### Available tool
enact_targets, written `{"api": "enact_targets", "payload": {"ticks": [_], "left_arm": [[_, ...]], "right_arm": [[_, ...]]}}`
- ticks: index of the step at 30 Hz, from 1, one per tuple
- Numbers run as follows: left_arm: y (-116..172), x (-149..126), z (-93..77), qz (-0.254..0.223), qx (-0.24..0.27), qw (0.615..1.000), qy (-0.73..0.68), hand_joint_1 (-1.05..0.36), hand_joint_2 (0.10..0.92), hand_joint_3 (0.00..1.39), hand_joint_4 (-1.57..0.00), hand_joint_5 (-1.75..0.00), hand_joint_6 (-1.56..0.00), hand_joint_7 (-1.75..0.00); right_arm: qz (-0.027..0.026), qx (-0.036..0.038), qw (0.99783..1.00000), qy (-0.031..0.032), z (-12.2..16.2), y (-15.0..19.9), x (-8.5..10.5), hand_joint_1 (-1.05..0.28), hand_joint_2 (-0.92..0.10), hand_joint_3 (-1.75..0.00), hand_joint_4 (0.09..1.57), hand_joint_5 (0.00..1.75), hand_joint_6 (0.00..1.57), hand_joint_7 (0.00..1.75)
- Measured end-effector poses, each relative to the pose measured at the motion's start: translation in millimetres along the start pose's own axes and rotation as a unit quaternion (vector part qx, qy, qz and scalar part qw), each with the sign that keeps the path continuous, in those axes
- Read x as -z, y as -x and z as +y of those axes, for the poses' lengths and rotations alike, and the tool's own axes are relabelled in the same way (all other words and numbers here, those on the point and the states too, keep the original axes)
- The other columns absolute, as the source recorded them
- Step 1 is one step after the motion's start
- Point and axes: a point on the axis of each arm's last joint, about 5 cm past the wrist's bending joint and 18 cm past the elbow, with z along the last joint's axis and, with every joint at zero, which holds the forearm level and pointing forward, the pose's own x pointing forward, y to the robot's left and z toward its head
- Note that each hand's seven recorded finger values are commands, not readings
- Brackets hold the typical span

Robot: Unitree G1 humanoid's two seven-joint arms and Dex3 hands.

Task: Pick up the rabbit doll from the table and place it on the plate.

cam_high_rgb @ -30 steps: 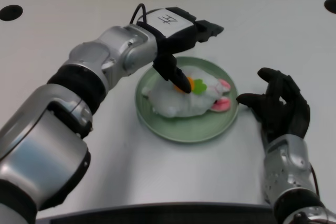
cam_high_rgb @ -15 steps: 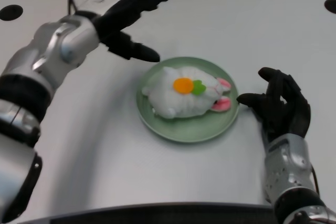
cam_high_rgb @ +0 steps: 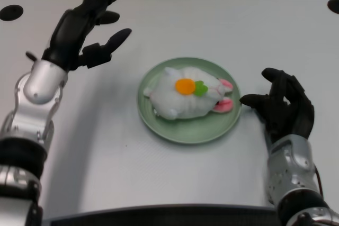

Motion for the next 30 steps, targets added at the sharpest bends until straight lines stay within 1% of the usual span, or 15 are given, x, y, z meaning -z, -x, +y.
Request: {"api": "enact_targets", "payload": {"ticks": [2,5,6,8,9,10,11,13,16,20,21,23,25,27,30], "left_arm": [[8,6,-3.7,0.011,-0.013,0.998,0.055,-0.64,0.921,0.61,-0.15,-1.21,-0.31,-0.27],[19,11,-6.2,0.034,-0.023,0.993,0.112,-0.64,0.921,0.62,-0.17,-1.24,-0.33,-0.31],[22,13,-6.1,0.042,-0.028,0.99,0.131,-0.64,0.921,0.63,-0.18,-1.25,-0.34,-0.32],[31,15,-5.3,0.051,-0.037,0.981,0.183,-0.65,0.921,0.62,-0.18,-1.3,-0.36,-0.38],[37,17,-5.2,0.06,-0.044,0.975,0.21,-0.65,0.921,0.59,-0.17,-1.34,-0.3,-0.54],[43,20,-5.2,0.071,-0.052,0.968,0.235,-0.65,0.921,0.58,-0.16,-1.36,-0.25,-0.66],[49,23,-5.3,0.082,-0.059,0.962,0.253,-0.64,0.921,0.58,-0.17,-1.39,-0.22,-0.74],[60,27,-5.3,0.103,-0.076,0.952,0.279,-0.61,0.921,0.61,-0.17,-1.43,-0.18,-0.83],[74,31,-4.3,0.123,-0.093,0.94,0.305,-0.6,0.921,0.62,-0.16,-1.47,-0.14,-0.87],[91,33,-5.4,0.146,-0.108,0.933,0.311,-0.55,0.921,0.63,-0.21,-1.5,-0.18,-0.9],[95,34,-6.5,0.155,-0.111,0.931,0.312,-0.54,0.921,0.62,-0.22,-1.5,-0.18,-0.91],[102,35,-9.7,0.168,-0.114,0.925,0.322,-0.52,0.921,0.62,-0.19,-1.53,-0.15,-0.93],[108,37,-12.3,0.176,-0.113,0.919,0.333,-0.52,0.921,0.62,-0.18,-1.57,-0.14,-0.95],[112,38,-14.1,0.179,-0.116,0.914,0.344,-0.5,0.921,0.59,-0.2,-1.6,-0.19,-0.99],[118,40,-16.3,0.187,-0.122,0.907,0.356,-0.48,0.921,0.61,-0.2,-1.65,-0.24,-1.0]], "right_arm": [[0.0007,0.0009,1.0,0.0006,0.4,0.1,0.2,-0.39,-0.92,-0.45,0.82,1.4,0.61,1.21],[0.0001,-0.0018,0.99997,0.0076,0.7,-0.1,-0.1,-0.4,-0.92,-0.46,0.78,1.43,0.6,1.22],[0.0001,-0.0026,0.99996,0.0083,0.8,-0.1,-0.1,-0.4,-0.92,-0.46,0.79,1.44,0.6,1.22],[0.0001,-0.0029,0.99998,0.0059,0.5,-0.1,-0.1,-0.4,-0.92,-0.46,0.8,1.44,0.6,1.22],[0.0,-0.0035,0.99998,0.005,0.2,-0.1,-0.1,-0.4,-0.92,-0.46,0.8,1.44,0.61,1.22],[-0.0001,-0.004,0.99998,0.0048,0.2,0.0,-0.1,-0.4,-0.92,-0.46,0.8,1.44,0.62,1.22],[0.0,-0.0037,0.99998,0.0045,0.1,0.0,0.0,-0.4,-0.92,-0.45,0.8,1.44,0.62,1.22],[-0.0001,-0.0032,0.99999,0.0036,0.1,0.0,0.0,-0.4,-0.92,-0.45,0.79,1.44,0.61,1.21],[-0.0012,-0.0028,0.99999,0.0027,0.1,-0.1,-0.3,-0.4,-0.92,-0.46,0.78,1.44,0.61,1.21],[-0.0032,-0.006,0.99996,0.0065,0.8,-0.1,-0.7,-0.4,-0.92,-0.45,0.79,1.43,0.62,1.21],[-0.0042,-0.0058,0.99995,0.0066,0.8,0.0,-0.8,-0.4,-0.92,-0.45,0.79,1.42,0.62,1.2],[-0.0082,-0.0057,0.99993,0.0068,0.9,-0.1,-1.8,-0.39,-0.92,-0.45,0.79,1.41,0.62,1.19],[-0.0122,-0.0066,0.99989,0.0044,1.2,0.0,-2.6,-0.39,-0.92,-0.45,0.8,1.4,0.62,1.19],[-0.0127,-0.0066,0.99989,0.0043,1.0,0.4,-2.3,-0.38,-0.92,-0.45,0.8,1.4,0.63,1.19],[-0.0112,-0.0058,0.9999,0.0058,-0.4,1.6,-1.0,-0.38,-0.92,-0.47,0.8,1.39,0.62,1.18]]}}
